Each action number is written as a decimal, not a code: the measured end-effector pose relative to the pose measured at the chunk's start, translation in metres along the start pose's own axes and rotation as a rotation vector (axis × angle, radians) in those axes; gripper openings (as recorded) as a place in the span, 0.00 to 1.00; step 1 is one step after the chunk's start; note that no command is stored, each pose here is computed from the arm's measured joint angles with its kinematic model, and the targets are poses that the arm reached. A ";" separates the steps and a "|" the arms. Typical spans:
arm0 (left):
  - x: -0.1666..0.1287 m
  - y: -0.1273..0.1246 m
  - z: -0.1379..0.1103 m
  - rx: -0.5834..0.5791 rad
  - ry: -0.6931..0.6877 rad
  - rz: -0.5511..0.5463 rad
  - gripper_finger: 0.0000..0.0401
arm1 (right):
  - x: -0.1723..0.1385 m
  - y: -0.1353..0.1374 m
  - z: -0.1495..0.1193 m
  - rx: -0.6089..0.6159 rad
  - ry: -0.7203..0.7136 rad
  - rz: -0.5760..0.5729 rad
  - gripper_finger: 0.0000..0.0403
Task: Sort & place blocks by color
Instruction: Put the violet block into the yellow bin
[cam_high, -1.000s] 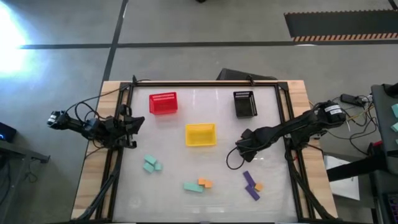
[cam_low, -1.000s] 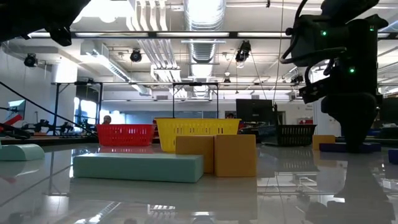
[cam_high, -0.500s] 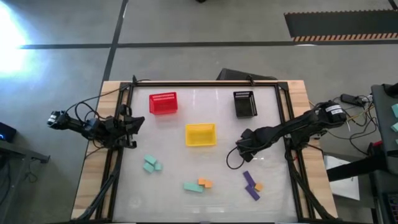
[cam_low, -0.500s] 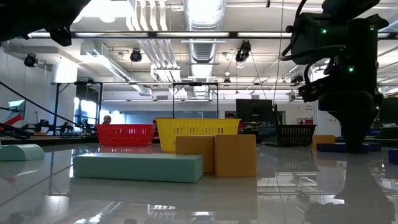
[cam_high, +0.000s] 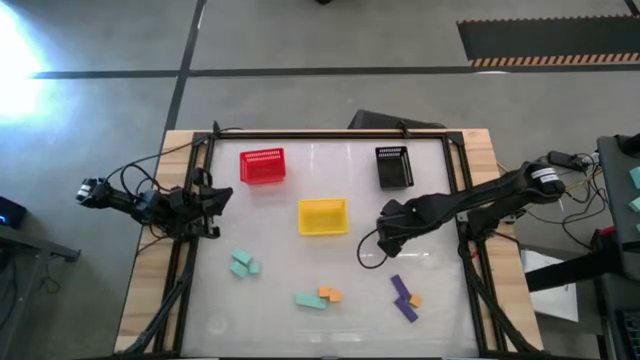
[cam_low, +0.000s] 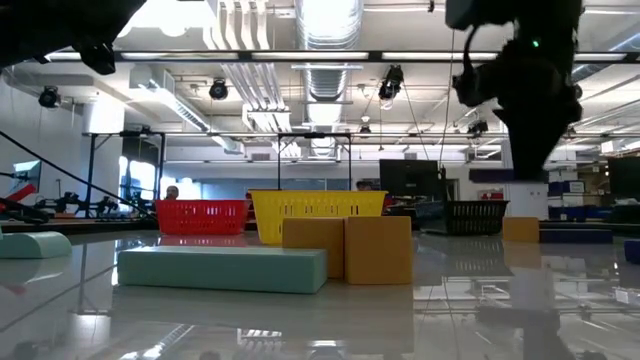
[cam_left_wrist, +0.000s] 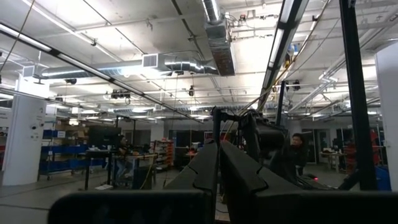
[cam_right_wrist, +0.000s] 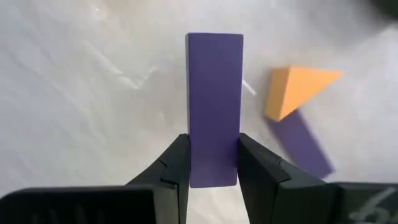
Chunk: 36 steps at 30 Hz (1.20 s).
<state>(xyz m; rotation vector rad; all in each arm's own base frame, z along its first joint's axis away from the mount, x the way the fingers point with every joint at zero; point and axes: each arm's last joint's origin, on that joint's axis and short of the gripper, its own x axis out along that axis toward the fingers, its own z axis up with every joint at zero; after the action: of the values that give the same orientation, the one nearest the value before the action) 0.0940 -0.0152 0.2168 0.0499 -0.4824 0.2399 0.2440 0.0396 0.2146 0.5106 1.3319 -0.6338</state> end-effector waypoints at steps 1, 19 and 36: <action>0.000 0.000 0.000 -0.001 0.000 0.000 0.01 | -0.005 0.003 0.004 -0.014 -0.006 -0.011 0.22; 0.001 -0.001 -0.002 0.007 0.016 -0.004 0.01 | -0.038 0.059 0.096 -0.439 0.030 -0.002 0.22; 0.001 -0.002 -0.003 -0.039 0.025 -0.006 0.01 | 0.002 0.087 0.184 -0.783 -0.004 0.032 0.22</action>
<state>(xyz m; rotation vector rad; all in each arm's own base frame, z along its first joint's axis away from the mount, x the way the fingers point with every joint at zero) 0.0971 -0.0162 0.2146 0.0108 -0.4619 0.2246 0.4365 -0.0206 0.2434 -0.1087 1.4396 -0.0531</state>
